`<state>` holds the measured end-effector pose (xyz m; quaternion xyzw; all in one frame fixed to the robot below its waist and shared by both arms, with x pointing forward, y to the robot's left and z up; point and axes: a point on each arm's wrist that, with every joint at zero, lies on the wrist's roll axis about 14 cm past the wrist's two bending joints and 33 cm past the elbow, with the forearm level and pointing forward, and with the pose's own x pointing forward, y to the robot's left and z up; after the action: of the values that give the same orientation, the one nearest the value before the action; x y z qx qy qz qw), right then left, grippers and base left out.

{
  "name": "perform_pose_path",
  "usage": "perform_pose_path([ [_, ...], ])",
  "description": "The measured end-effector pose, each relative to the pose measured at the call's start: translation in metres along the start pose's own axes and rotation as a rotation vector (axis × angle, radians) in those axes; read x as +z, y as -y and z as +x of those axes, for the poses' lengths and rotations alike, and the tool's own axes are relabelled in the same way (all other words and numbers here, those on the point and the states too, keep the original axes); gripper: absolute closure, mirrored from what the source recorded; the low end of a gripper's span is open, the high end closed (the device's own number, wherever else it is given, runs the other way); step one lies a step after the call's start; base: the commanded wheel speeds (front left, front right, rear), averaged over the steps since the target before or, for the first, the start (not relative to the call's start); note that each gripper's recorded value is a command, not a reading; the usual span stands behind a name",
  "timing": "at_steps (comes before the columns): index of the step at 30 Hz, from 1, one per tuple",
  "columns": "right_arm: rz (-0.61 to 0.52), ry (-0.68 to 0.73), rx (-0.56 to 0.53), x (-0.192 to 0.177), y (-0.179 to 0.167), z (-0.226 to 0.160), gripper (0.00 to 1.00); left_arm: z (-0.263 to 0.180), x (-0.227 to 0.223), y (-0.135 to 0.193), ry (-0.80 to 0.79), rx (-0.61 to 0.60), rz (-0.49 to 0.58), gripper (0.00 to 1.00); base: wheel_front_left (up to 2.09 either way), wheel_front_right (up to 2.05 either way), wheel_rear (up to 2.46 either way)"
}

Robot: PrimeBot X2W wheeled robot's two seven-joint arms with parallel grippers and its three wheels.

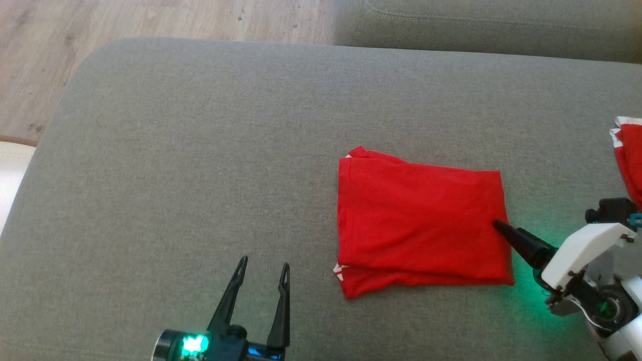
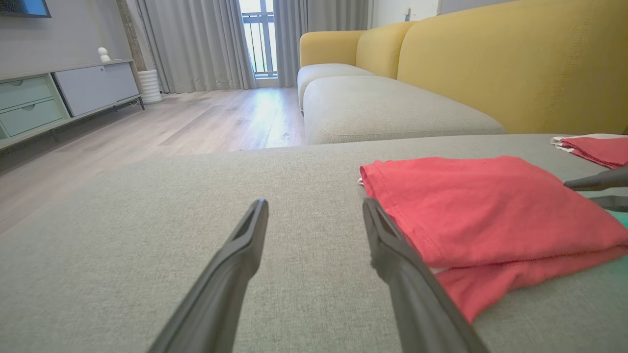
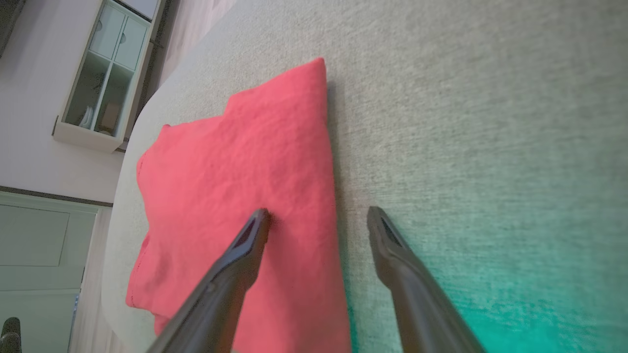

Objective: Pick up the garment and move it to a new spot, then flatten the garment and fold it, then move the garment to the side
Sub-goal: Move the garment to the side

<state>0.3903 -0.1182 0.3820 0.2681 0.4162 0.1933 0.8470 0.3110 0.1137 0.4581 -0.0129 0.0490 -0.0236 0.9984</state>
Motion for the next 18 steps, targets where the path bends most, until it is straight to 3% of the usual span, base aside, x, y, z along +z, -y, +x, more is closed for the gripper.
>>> perform_pose_path([
  [3,0.010,-0.026,0.013,-0.005,-0.004,0.004,0.00,0.004,0.004,0.000,0.014,-0.002,0.007,0.00,0.00,0.00,0.00],
  [4,0.017,-0.034,0.018,-0.007,-0.005,0.005,0.24,0.005,0.005,0.000,0.016,-0.003,0.007,0.00,0.00,0.00,0.00],
  [5,0.020,-0.039,0.021,-0.008,-0.005,0.006,0.55,0.007,0.006,0.000,0.019,-0.004,0.008,0.00,0.00,0.00,0.00],
  [7,0.026,-0.044,0.030,-0.009,-0.007,0.008,1.00,0.008,0.006,0.001,0.021,-0.008,0.019,0.00,0.00,0.00,0.00],
  [13,0.017,-0.014,0.054,0.000,-0.012,0.008,1.00,0.010,0.002,0.009,0.007,-0.035,0.025,0.00,0.00,0.00,0.00],
  [18,-0.027,0.021,0.010,0.024,0.006,-0.004,1.00,0.018,0.000,0.019,0.000,-0.071,0.023,0.00,0.00,0.00,0.00],
])
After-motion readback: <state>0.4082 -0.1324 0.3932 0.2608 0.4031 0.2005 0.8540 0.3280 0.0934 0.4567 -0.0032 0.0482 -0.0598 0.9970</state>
